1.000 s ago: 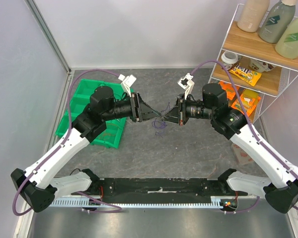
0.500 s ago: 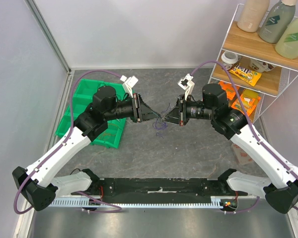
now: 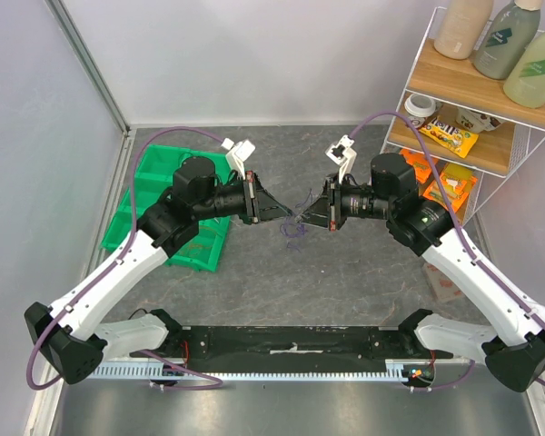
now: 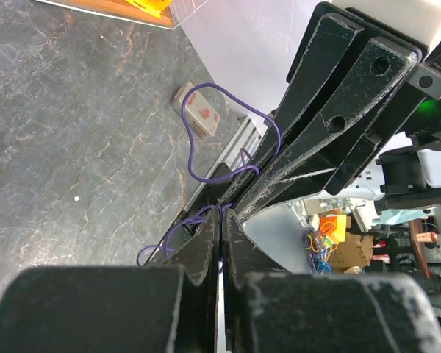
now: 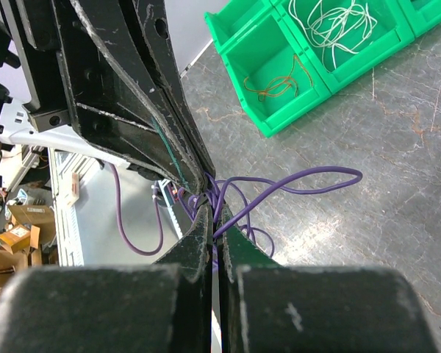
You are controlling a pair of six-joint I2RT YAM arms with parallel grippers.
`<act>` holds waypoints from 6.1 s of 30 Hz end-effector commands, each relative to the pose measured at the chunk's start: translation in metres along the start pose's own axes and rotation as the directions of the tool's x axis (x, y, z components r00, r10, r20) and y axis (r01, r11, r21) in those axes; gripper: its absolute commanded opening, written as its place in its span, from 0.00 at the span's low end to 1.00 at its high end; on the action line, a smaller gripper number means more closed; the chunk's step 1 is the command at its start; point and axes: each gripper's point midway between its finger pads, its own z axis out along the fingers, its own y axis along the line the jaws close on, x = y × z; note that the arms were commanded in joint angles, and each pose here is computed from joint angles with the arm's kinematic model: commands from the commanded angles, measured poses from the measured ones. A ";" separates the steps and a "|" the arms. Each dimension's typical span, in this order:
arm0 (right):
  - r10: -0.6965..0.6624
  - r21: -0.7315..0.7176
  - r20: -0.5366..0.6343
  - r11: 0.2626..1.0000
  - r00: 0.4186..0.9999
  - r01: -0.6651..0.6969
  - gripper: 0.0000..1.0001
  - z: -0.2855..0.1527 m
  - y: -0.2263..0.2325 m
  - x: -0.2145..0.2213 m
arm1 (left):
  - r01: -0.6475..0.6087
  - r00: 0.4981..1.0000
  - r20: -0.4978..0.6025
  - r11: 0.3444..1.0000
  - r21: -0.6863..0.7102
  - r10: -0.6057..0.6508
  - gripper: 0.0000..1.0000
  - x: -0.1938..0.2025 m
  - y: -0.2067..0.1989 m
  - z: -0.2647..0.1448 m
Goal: Untangle the cables
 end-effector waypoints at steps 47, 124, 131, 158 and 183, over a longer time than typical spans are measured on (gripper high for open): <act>-0.031 -0.106 0.367 0.992 0.930 0.075 0.75 0.011 0.031 -0.051 | 0.029 0.851 0.484 0.938 0.344 -0.204 0.02 -0.145 -0.157 -0.076; -0.339 -0.192 0.368 0.883 0.866 0.428 0.98 0.037 0.097 -0.160 | -0.401 0.516 0.724 0.876 -0.268 0.458 0.02 -0.189 -0.183 -0.198; -0.221 -0.556 0.375 0.723 0.900 0.410 0.93 0.039 0.171 -0.141 | -0.448 0.590 0.711 0.888 -0.105 0.382 0.02 -0.176 -0.198 -0.175; -0.148 0.000 0.179 0.989 0.973 0.151 0.00 0.020 0.047 -0.013 | -0.214 0.243 0.742 0.780 -0.588 0.626 0.02 -0.214 -0.180 -0.307; -0.136 -0.228 0.269 0.953 0.953 0.201 0.00 0.028 0.118 -0.076 | -0.260 0.515 0.620 0.797 -0.545 0.592 0.02 -0.192 -0.122 -0.215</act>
